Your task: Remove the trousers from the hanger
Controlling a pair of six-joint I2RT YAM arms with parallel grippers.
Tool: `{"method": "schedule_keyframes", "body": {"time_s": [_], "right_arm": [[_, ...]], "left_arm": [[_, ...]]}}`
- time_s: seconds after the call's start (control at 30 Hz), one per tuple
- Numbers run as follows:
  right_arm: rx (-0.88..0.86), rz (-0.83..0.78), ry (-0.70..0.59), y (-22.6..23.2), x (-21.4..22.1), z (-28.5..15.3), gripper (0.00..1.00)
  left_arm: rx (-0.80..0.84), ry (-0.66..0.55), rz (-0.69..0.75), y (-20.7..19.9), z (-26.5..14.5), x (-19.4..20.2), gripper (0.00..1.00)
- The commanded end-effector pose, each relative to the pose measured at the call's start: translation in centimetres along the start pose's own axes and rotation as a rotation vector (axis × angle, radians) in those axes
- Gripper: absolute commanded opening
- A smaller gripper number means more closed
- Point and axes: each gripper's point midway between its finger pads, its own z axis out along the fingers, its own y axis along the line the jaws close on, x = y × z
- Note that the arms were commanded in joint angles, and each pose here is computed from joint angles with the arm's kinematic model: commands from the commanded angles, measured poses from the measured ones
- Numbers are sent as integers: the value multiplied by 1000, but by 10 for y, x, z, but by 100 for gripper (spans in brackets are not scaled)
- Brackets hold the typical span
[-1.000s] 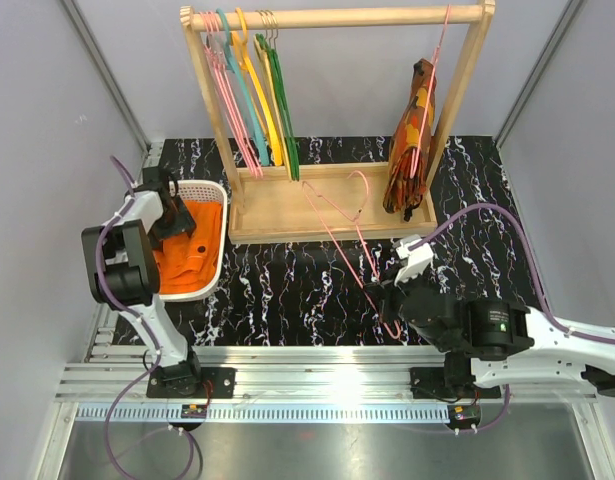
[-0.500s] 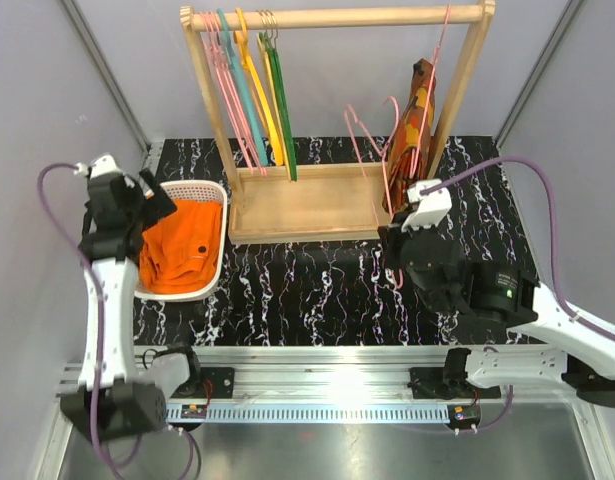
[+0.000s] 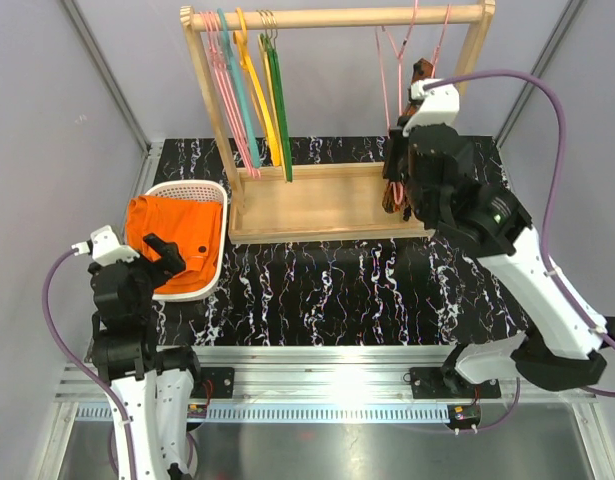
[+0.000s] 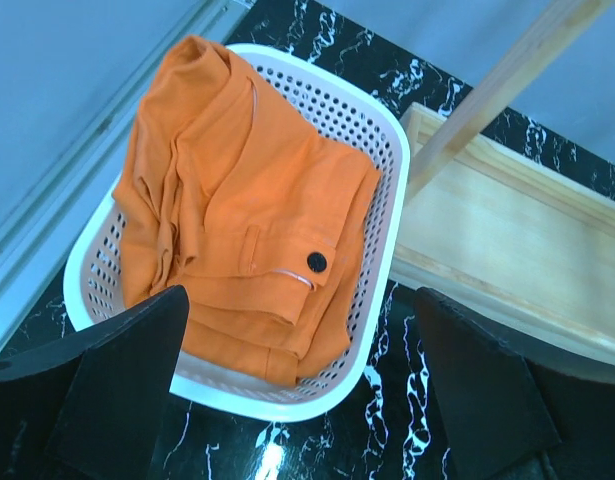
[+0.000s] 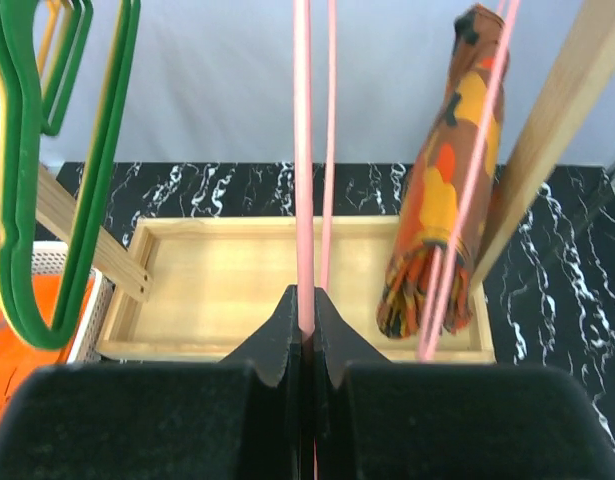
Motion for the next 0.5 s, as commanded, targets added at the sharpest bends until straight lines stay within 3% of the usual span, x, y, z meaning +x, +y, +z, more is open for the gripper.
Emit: {"method": "schedule_keyframes", "body": {"time_s": [0.0,0.27,0.47], "right_arm": [[-31,-18,-28,9,-21,21,0],[29,22,2,-3,-13,85,0],[15,13,46,-11,8,108,0]], "left_arm": [[78,-60,12,-13,-4,-12,99],[103,-31,18,-18,1,-7,99],[117,-2,23,-21,5,-2,99]]}}
